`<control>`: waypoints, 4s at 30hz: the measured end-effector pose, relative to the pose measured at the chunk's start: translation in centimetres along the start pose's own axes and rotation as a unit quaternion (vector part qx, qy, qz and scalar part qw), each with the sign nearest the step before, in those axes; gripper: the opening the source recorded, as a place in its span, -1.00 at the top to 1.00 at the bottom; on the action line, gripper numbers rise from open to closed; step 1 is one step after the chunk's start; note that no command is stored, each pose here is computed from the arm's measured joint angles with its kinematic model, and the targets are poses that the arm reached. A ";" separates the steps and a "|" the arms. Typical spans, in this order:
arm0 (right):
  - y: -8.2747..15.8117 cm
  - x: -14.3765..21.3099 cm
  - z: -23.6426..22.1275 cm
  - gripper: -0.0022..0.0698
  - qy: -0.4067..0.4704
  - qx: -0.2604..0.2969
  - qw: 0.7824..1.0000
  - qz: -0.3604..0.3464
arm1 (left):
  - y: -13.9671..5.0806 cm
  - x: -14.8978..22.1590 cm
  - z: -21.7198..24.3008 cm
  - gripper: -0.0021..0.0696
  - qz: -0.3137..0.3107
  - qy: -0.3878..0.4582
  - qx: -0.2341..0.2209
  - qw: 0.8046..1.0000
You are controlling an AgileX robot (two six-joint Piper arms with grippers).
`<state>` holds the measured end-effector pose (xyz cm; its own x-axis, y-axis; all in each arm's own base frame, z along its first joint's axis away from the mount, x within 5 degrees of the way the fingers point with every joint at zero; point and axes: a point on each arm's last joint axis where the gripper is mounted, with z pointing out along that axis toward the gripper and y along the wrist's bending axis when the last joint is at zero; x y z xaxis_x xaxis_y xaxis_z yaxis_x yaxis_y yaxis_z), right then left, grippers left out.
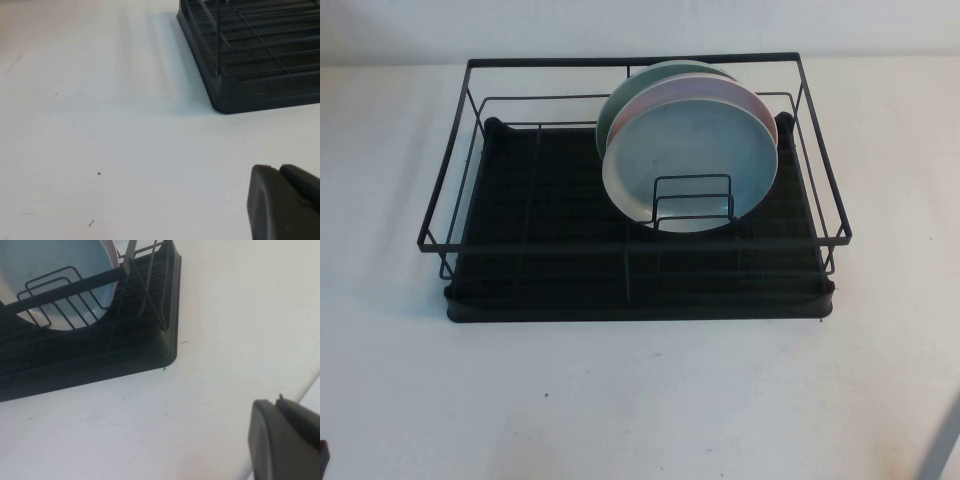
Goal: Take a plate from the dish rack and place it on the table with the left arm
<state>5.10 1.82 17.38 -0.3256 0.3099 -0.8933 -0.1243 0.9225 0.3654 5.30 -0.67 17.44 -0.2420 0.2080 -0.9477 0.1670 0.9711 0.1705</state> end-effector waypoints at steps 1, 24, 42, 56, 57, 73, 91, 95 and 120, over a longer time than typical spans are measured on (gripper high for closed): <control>0.0 0.0 0.0 0.99 0.000 0.000 1.000 0.000 | 0.0 0.0 0.0 0.95 0.000 0.000 0.000 1.000; 0.0 0.0 0.0 0.99 0.000 0.000 1.000 0.000 | 0.1 -0.1 0.0 0.95 0.019 -0.003 -0.007 1.000; 0.0 0.0 0.0 0.99 0.000 0.000 1.000 0.000 | -0.2 -1.9 -0.2 0.95 -0.349 -0.094 0.047 0.931; 0.0 0.0 0.0 0.99 0.000 0.000 1.000 0.000 | -0.8 -7.9 -3.8 0.95 -0.354 -0.077 0.138 0.922; 0.0 0.0 0.0 0.99 0.000 0.000 1.000 0.000 | -0.8 -9.1 -4.4 0.95 -0.325 -0.068 0.144 0.932; 0.0 0.0 0.0 0.99 0.000 0.000 1.000 0.000 | 0.3 -24.8 3.1 0.95 0.169 0.132 0.306 0.927; 0.0 0.0 0.0 0.99 0.000 0.000 1.000 0.000 | -5.0 -29.1 17.5 -0.28 0.266 0.068 0.420 0.865; 0.0 0.0 0.0 0.99 0.000 0.000 1.000 0.000 | -8.0 -29.3 18.7 -0.45 0.328 0.037 0.419 0.846; 0.0 0.0 0.0 0.99 0.000 0.000 1.000 0.000 | -13.7 -24.1 29.0 -0.48 0.372 -0.008 0.341 0.863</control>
<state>5.10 1.82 17.38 -0.3256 0.3099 -0.8933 -0.1243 0.9225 0.3654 36.56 -22.41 30.09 0.1870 0.7380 -0.6484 0.7955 0.2736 0.5407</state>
